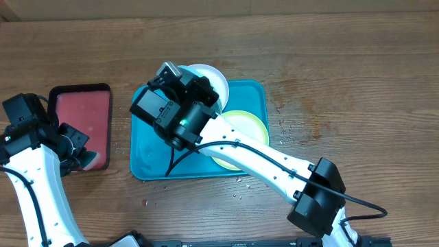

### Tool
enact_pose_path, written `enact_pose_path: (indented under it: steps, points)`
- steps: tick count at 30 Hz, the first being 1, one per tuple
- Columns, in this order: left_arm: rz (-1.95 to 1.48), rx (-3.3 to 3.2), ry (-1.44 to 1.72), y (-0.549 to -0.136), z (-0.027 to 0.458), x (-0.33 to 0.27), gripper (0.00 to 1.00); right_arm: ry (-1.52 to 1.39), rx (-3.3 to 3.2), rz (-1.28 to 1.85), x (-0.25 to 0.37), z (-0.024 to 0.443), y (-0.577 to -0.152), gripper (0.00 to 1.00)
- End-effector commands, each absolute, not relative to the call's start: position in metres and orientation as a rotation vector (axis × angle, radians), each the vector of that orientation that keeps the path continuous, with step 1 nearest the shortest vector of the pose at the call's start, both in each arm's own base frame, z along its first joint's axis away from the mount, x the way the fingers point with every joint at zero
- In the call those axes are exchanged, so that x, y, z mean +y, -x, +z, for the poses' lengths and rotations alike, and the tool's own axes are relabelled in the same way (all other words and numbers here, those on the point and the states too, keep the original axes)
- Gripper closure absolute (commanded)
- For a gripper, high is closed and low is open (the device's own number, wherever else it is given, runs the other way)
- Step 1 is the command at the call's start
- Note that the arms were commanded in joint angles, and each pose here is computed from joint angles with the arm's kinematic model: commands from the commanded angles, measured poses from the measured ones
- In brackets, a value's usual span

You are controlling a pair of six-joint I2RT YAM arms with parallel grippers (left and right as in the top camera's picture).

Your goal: Clean dirty plates on tray and stack at the side

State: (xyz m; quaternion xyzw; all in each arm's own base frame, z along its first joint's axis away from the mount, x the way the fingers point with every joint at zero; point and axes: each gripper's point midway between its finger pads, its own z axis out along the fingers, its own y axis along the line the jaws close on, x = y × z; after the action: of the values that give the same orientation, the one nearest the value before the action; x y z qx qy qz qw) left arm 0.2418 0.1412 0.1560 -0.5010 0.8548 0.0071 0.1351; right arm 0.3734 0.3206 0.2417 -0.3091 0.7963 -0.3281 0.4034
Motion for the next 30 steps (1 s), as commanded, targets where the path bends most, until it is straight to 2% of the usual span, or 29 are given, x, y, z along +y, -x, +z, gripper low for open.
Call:
enact_pose_path:
  steps: [1, 10, 16, 22, 23, 26, 30]
  points:
    - [0.006, 2.492, 1.407, -0.245, 0.160, 0.140, 0.96, 0.743, 1.924, -0.903, 0.313, 0.277, -0.374, 0.96]
    - [0.007, 2.495, 1.398, -0.245, 0.160, 0.140, 0.96, 0.773, 1.955, -0.845, 0.320, 0.269, -0.372, 0.96]
    - [0.007, 2.497, 1.394, -0.245, 0.160, 0.140, 0.96, 0.798, 2.201, -0.449, 0.341, 0.225, -0.369, 0.96]
    - [-0.023, 2.499, 1.389, -0.247, 0.160, 0.137, 0.96, 0.727, 2.576, 0.150, 0.349, 0.171, -0.365, 0.96]
    - [-0.087, 2.516, 1.338, -0.253, 0.161, 0.130, 0.96, 0.725, 2.648, 0.296, 0.347, 0.159, -0.363, 0.96]
    - [-0.314, 2.577, 1.043, -0.277, 0.169, 0.099, 0.96, 0.571, 2.769, 0.426, 0.330, 0.130, -0.369, 0.96]
    - [-0.379, 2.642, 0.814, -0.292, 0.170, 0.064, 0.96, 0.496, 2.835, 0.568, 0.331, 0.084, -0.360, 0.96]
